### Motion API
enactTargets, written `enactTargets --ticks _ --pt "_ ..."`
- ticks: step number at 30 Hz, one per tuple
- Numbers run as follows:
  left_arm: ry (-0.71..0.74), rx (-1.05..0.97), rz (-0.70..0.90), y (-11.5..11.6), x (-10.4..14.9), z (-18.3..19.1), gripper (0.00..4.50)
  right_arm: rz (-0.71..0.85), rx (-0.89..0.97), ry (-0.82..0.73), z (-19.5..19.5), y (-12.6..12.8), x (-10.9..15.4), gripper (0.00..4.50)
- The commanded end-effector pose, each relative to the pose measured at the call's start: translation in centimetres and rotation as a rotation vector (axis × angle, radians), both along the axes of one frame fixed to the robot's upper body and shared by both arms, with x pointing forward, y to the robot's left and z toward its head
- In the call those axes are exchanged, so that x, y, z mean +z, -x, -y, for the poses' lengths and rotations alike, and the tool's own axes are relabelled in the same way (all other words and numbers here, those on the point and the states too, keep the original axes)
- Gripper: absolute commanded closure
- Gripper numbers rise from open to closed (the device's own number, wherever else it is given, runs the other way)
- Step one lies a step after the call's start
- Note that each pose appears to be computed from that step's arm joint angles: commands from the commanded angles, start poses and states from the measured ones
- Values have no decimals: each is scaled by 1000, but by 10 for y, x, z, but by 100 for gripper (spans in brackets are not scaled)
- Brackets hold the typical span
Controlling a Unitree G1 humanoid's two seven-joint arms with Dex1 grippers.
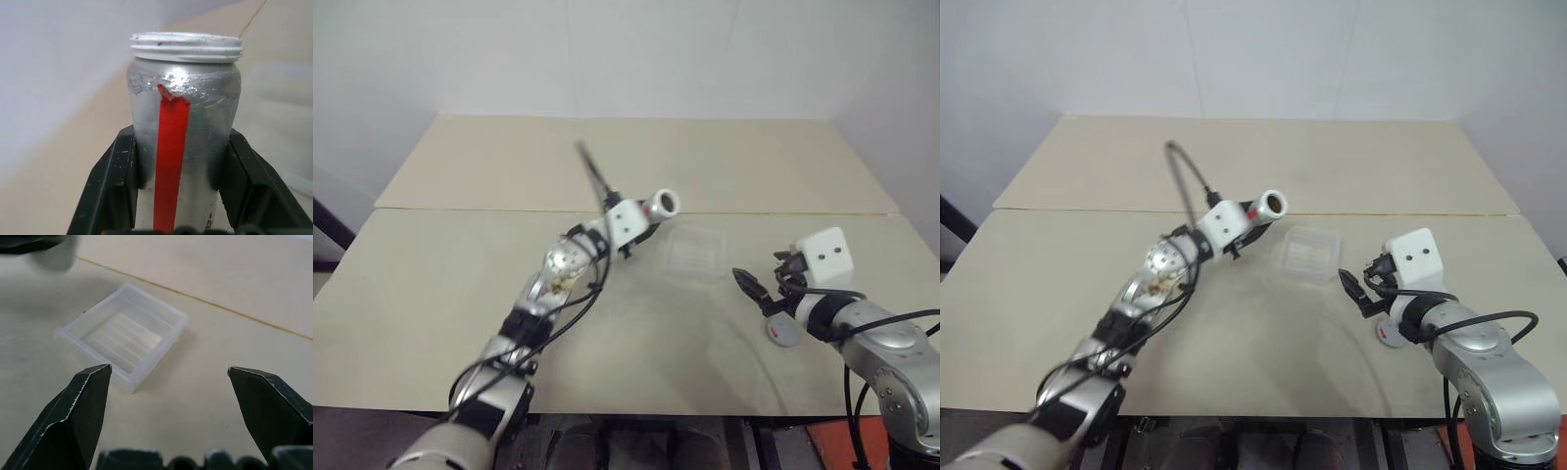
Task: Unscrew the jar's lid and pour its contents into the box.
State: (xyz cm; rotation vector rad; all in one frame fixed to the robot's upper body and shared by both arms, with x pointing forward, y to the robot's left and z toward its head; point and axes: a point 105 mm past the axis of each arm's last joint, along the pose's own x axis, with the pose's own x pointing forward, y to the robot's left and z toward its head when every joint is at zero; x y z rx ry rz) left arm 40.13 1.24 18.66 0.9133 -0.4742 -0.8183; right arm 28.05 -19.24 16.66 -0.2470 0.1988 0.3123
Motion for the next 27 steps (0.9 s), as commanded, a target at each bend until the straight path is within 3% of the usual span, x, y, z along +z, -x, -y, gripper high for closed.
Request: enactTargets --ticks 1,10,12,23,25,27 --pt "-255 -77 316 -2 6 26 264 72 -11 8 -1 5 13 2" --pt "-675 -154 962 -10 18 71 264 108 -19 -39 -9 13 16 2" --pt "-733 -183 1028 -10 16 73 264 115 -29 -46 -9 14 17 2" --pt "-812 -235 1153 -10 18 68 264 124 -60 -65 -8 21 16 2" --pt "-768 -198 1085 -12 20 67 264 120 -60 -61 -8 20 15 2" --pt "-644 -109 868 -18 21 62 264 119 -58 -55 -7 19 14 2"
